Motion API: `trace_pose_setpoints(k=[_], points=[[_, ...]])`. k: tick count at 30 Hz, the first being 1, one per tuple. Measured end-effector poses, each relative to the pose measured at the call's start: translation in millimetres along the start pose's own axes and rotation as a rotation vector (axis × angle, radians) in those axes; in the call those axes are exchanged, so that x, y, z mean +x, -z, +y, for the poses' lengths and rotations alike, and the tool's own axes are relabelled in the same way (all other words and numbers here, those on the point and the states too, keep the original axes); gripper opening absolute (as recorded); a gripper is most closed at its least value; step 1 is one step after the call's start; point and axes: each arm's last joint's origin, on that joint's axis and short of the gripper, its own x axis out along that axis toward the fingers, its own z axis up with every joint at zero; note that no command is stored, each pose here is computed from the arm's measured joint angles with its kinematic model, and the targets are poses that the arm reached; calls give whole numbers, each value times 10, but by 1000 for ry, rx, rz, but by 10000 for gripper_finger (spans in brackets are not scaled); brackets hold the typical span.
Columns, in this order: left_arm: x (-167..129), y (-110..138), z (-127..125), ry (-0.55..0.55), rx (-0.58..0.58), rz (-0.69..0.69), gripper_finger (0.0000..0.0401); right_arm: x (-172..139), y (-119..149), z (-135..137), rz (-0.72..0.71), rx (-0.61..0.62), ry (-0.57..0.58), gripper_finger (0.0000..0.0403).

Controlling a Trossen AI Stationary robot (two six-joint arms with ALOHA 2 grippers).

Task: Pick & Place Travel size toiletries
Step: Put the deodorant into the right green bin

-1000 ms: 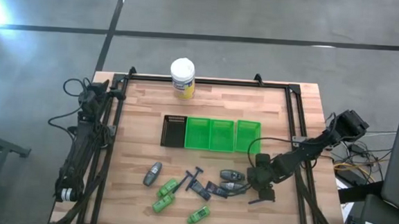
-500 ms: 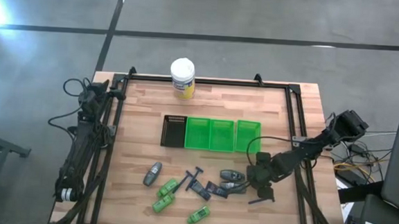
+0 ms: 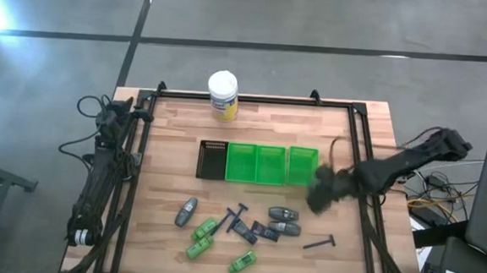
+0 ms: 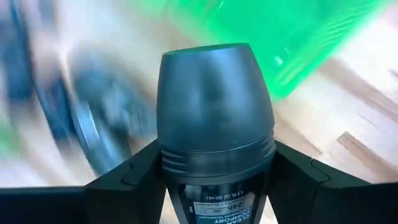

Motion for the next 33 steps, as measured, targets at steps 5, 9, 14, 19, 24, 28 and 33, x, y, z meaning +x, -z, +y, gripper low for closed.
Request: trace_pose_setpoints(k=[5, 9, 14, 19, 24, 28, 33], points=[[0, 0, 0, 0, 0, 0, 204, -24, -459, -173, -196, 426, -105, 212], [0, 0, 0, 0, 0, 0, 204, 143, -790, -273, -160, 506, -94, 214], [0, 0, 0, 0, 0, 0, 204, 345, -940, -341, -75, 508, -24, 216], [0, 0, 0, 0, 0, 0, 204, 404, -978, -261, -57, 538, -55, 221], [0, 0, 0, 0, 0, 0, 204, 543, -988, -247, -14, 569, -8, 228], [0, 0, 0, 0, 0, 0, 204, 678, -982, -224, 25, 579, 32, 242], [0, 0, 0, 0, 0, 0, 204, 701, -1017, -183, 28, 559, 45, 274]])
